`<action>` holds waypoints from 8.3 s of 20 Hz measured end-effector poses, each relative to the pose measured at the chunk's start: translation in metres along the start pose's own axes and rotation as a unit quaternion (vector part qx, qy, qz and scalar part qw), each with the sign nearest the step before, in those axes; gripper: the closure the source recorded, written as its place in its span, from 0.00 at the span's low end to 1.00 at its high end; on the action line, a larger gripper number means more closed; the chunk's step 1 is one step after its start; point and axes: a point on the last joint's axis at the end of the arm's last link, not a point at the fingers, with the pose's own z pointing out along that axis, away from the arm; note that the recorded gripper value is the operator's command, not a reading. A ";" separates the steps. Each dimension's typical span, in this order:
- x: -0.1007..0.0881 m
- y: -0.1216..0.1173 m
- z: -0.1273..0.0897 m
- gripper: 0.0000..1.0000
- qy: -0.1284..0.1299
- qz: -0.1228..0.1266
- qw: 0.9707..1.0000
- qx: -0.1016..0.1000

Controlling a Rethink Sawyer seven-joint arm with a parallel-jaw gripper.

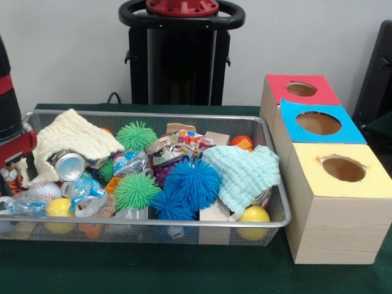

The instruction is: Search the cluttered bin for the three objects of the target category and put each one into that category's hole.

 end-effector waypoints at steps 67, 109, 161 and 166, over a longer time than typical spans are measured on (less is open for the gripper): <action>-0.102 0.084 -0.108 1.00 0.095 -0.222 0.970 -0.012; -0.213 0.257 -0.107 0.00 0.118 -0.113 0.987 -0.006; -0.150 0.265 -0.033 0.00 0.121 -0.081 0.989 -0.022; -0.147 0.255 -0.038 0.00 0.114 -0.070 0.991 -0.015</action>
